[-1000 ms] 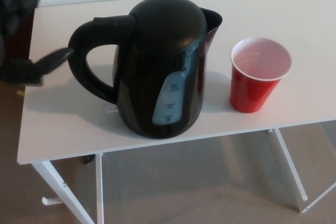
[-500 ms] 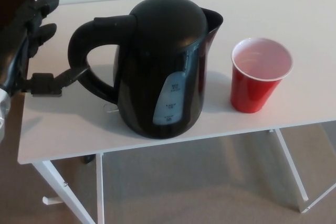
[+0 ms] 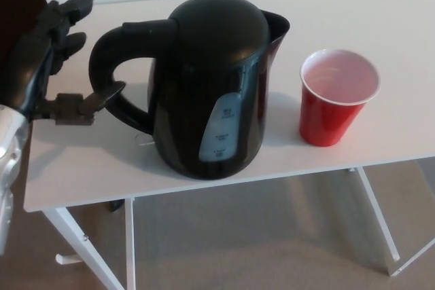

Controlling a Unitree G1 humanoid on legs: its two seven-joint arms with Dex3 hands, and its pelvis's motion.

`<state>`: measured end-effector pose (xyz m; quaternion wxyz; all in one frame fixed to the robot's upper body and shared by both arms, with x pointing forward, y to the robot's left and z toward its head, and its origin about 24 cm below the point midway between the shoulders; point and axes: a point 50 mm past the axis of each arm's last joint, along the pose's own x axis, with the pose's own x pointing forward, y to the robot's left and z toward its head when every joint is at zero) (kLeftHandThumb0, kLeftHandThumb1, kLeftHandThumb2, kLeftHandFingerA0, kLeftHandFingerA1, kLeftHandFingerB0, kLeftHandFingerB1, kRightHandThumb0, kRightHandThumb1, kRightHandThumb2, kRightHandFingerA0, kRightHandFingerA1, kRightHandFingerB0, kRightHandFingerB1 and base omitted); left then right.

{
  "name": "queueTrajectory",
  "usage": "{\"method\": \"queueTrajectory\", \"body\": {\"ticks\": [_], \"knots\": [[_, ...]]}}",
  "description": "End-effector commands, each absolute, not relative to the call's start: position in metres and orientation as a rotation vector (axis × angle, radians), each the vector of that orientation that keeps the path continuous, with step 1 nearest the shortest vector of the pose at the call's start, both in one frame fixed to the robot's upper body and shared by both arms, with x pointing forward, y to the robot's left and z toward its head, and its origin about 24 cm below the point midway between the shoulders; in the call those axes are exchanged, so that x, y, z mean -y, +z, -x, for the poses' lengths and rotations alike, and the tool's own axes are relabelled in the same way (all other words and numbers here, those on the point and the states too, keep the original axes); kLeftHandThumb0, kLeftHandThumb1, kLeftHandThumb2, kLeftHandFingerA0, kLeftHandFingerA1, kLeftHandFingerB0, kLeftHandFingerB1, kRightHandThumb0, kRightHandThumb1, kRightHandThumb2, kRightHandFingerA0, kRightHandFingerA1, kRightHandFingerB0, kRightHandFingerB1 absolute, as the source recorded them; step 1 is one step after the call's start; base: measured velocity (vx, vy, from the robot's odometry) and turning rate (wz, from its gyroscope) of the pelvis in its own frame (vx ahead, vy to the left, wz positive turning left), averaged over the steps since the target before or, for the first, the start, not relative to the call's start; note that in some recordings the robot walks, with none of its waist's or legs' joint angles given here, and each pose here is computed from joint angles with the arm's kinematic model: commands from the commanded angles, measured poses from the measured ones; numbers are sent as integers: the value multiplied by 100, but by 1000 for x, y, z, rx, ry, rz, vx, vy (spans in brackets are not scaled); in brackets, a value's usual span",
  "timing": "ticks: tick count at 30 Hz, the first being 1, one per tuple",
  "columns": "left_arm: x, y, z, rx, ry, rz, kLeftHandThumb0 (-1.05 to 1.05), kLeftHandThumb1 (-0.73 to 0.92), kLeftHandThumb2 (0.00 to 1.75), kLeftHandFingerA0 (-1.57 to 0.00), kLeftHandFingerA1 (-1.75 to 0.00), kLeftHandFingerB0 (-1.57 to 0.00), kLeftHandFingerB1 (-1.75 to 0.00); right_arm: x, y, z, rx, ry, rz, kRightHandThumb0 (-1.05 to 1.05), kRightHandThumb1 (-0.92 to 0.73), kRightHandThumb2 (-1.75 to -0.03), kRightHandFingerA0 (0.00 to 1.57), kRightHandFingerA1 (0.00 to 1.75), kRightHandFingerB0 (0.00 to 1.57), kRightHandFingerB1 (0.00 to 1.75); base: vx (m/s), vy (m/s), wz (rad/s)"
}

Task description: The robot walk towards a table in front and uses its left hand to pick up the pot from the base and pour water to the cup on the right hand side

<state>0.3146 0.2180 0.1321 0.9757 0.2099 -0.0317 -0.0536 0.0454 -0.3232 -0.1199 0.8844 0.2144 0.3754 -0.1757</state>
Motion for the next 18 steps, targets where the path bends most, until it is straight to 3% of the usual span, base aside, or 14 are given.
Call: {"method": "queueTrajectory", "body": {"ticks": [1, 2, 10, 11, 18], "knots": [[-214, 135, -320, 73, -71, -453, -55, 44, 67, -18, -37, -11, -34, 324, -118, -48, -768, -363, -426, -12, -61, -57, 42, 52, 50, 55, 0, 0, 0], [-211, 134, -321, 79, -68, -450, -55, 43, 67, -24, -39, -16, -35, 323, -118, -49, -765, -360, -424, -11, -42, -87, 32, 59, 37, 61, 0, 0, 0], [-202, 130, -325, 102, -43, -444, -54, 43, 68, -27, -40, -21, -37, 322, -117, -51, -758, -355, -418, -10, -43, -88, 32, 58, 40, 62, 0, 0, 0], [-200, 129, -327, 106, -30, -454, -49, 50, 55, -35, -34, -28, -30, 322, -115, -54, -757, -342, -397, -10, -46, -89, 33, 59, 24, 54, 0, 0, 0], [-197, 127, -331, 99, -33, -447, -48, 50, 56, -34, -34, -27, -30, 322, -115, -59, -746, -332, -395, -11, -45, -89, 34, 60, 31, 57, 0, 0, 0]]}}
